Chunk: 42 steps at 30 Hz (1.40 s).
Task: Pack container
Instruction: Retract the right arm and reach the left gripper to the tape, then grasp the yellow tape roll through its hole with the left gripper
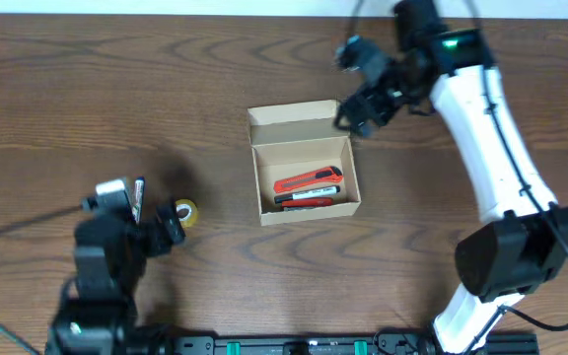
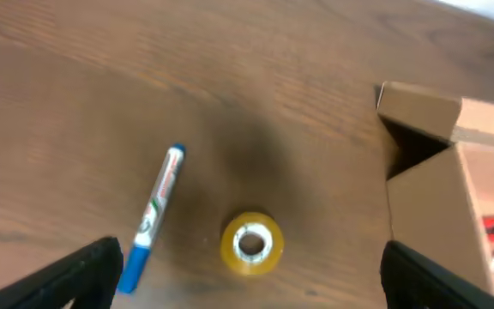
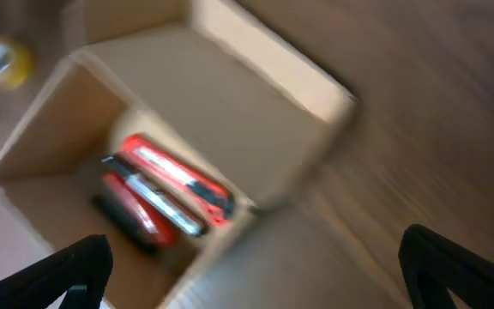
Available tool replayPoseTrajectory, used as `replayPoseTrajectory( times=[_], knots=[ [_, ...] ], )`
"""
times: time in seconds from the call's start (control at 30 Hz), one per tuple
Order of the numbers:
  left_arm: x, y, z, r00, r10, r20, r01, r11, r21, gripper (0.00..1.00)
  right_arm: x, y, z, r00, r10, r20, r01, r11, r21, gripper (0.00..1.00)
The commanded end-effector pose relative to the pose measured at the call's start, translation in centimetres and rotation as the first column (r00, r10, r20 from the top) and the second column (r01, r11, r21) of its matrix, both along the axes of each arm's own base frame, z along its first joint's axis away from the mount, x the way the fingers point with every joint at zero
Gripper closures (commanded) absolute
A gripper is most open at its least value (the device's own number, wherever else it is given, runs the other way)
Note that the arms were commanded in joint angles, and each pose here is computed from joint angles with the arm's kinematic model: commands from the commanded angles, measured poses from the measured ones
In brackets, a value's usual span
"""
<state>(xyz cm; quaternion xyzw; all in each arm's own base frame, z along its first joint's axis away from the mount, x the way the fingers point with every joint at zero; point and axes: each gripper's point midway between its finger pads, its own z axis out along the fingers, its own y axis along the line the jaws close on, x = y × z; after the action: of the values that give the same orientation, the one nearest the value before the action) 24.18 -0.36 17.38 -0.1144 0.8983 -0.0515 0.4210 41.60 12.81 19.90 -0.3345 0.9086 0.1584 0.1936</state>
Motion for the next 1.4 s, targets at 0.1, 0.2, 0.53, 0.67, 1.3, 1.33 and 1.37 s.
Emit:
replayPoseTrajectory(
  times=[0.1, 0.2, 0.53, 0.67, 1.3, 1.33, 1.37],
  knots=[
    [2.3, 1.0, 2.3, 0.936, -0.015, -0.353, 0.057, 0.992, 0.109, 0.05, 2.3, -9.8, 1.7, 0.924, -0.383, -0.023, 0.383, 0.921, 0.067, 0.01],
    [2.8, 1.0, 1.6, 0.873, -0.019, -0.487, 0.083, 0.991, 0.109, 0.05, 2.4, -13.7, 1.5, 0.883, -0.469, -0.032, 0.47, 0.88, 0.068, 0.01],
    [2.8, -1.2, -3.8, 0.703, -0.149, -0.695, 0.189, 0.982, -0.02, 0.04, 2.1, -17.9, 1.3, 0.831, -0.556, -0.04, 0.557, 0.828, 0.07, 0.01],
    [3.2, -2.8, -4.5, 0.682, -0.229, -0.694, 0.261, 0.963, -0.062, 0.05, 1.8, -17.7, 0.4, 0.831, -0.552, -0.059, 0.555, 0.829, 0.063, 0.01],
    [3.5, -6.5, -9.1, 0.657, -0.331, -0.677, 0.413, 0.91, -0.044, 0.05, 0.1, -19.1, -5.7, 0.8, -0.588, -0.117, 0.585, 0.809, -0.06, 0.01],
    [3.2, -6.5, -9.6, 0.653, -0.33, -0.682, 0.413, 0.91, -0.045, 0.05, 0.1, -19.1, -5.7, 0.801, -0.588, -0.117, 0.585, 0.809, -0.059, 0.01],
    [2.9, -6.4, -10.1, 0.648, -0.329, -0.687, 0.412, 0.91, -0.047, 0.05, 0.1, -19.1, -5.7, 0.8, -0.588, -0.117, 0.585, 0.809, -0.06, 0.01]
  ],
)
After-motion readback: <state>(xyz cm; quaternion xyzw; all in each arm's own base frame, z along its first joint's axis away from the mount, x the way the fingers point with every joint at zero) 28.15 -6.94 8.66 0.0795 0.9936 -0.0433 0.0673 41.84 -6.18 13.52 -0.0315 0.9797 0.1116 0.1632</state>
